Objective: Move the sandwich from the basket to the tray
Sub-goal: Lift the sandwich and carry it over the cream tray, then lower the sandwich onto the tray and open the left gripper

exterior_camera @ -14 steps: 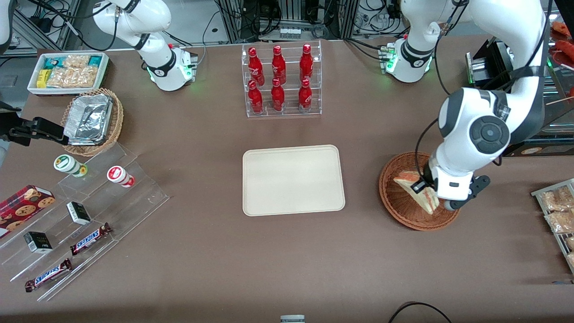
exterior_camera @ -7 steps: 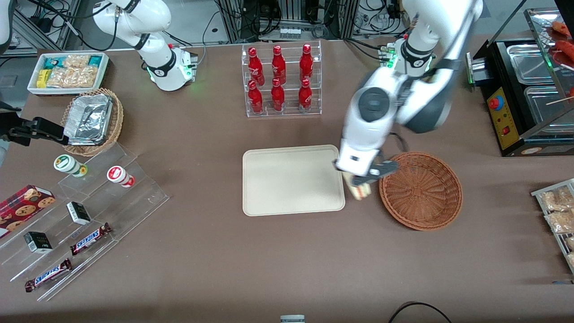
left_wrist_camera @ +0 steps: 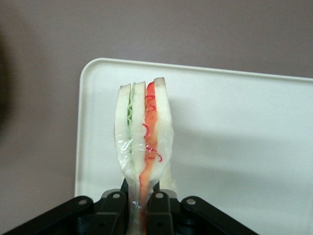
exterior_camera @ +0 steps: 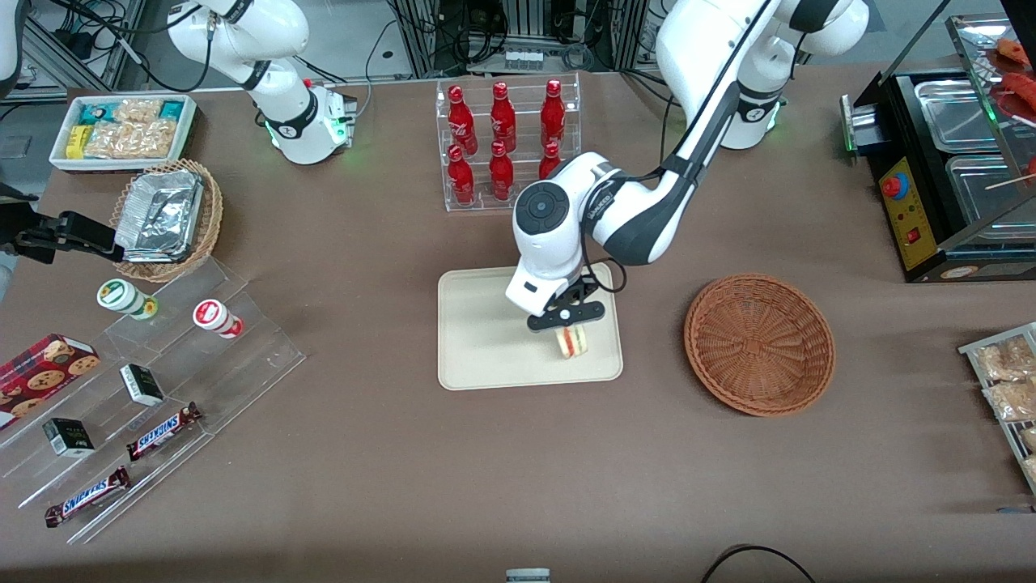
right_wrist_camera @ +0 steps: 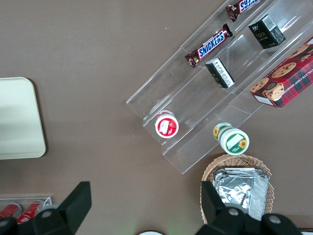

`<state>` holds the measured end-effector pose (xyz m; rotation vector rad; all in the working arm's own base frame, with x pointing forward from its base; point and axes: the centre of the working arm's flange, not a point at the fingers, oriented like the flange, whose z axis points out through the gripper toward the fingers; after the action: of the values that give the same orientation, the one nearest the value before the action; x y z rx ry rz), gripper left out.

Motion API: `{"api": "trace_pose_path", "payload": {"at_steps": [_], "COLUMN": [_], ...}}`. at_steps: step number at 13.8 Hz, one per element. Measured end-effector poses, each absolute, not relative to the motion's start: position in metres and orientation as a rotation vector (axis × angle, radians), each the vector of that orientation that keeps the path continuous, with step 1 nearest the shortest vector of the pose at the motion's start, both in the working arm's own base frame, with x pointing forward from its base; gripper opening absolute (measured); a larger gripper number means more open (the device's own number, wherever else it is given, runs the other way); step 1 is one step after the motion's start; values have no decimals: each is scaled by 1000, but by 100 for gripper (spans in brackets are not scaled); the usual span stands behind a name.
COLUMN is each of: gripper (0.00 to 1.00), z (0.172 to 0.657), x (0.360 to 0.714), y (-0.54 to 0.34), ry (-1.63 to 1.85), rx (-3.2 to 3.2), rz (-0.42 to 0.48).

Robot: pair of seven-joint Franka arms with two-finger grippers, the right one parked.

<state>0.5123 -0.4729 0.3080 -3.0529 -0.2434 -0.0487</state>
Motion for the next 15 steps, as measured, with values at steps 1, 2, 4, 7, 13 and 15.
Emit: {"api": "trace_pose_path", "payload": {"at_steps": [1, 2, 4, 7, 13, 15], "gripper": [15, 15, 15, 15, 15, 15], "z": [304, 299, 286, 264, 236, 231], "x": [511, 509, 498, 478, 454, 452], "y": [-478, -484, -500, -519, -524, -523], "ry": [-234, -220, -177, -116, -46, -38], "rx": [-3069, -3081, -3097, -3098, -3071, -3062], "rz": [-66, -78, -86, -76, -44, -35]}}
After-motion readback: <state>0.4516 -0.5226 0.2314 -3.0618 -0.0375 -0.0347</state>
